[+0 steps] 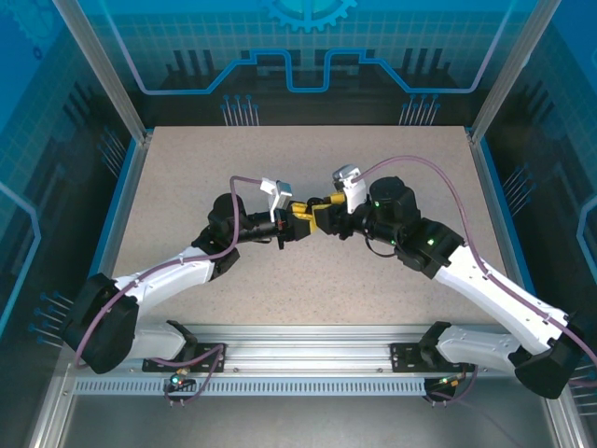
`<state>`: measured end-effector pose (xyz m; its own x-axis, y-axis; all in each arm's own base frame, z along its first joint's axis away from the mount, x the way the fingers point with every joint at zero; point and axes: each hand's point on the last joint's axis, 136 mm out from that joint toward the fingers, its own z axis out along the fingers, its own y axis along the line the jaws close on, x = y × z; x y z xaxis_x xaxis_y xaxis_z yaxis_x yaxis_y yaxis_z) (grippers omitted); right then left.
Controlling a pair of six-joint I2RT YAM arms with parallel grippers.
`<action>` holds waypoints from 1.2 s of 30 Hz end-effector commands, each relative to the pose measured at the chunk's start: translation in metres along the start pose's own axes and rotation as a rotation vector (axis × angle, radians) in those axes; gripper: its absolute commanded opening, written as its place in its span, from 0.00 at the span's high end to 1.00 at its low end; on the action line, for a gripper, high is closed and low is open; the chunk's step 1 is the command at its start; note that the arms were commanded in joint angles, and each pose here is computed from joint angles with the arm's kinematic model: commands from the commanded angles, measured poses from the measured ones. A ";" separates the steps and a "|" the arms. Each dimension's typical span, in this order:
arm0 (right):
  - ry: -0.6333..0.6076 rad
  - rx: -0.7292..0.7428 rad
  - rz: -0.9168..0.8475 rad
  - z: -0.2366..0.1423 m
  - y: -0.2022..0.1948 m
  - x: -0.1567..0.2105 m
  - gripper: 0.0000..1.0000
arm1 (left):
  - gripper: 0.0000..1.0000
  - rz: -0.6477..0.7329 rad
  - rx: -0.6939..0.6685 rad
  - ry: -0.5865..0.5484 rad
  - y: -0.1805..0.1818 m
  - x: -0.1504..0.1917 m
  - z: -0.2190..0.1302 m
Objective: Insert the wireless bluetooth earbuds into the charging case
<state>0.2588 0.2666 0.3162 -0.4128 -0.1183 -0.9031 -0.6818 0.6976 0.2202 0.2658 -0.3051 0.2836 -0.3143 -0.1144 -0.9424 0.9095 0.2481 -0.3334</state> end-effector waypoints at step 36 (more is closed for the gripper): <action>0.136 0.150 0.024 0.002 -0.016 0.000 0.46 | 0.93 0.128 -0.002 -0.001 -0.014 -0.012 -0.006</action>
<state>0.2718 0.2593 0.3039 -0.5129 -0.1888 -0.8374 -0.5930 0.7833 0.1866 0.2581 -0.3024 0.2811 -0.2688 -0.0648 -0.9610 0.9251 0.2605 -0.2763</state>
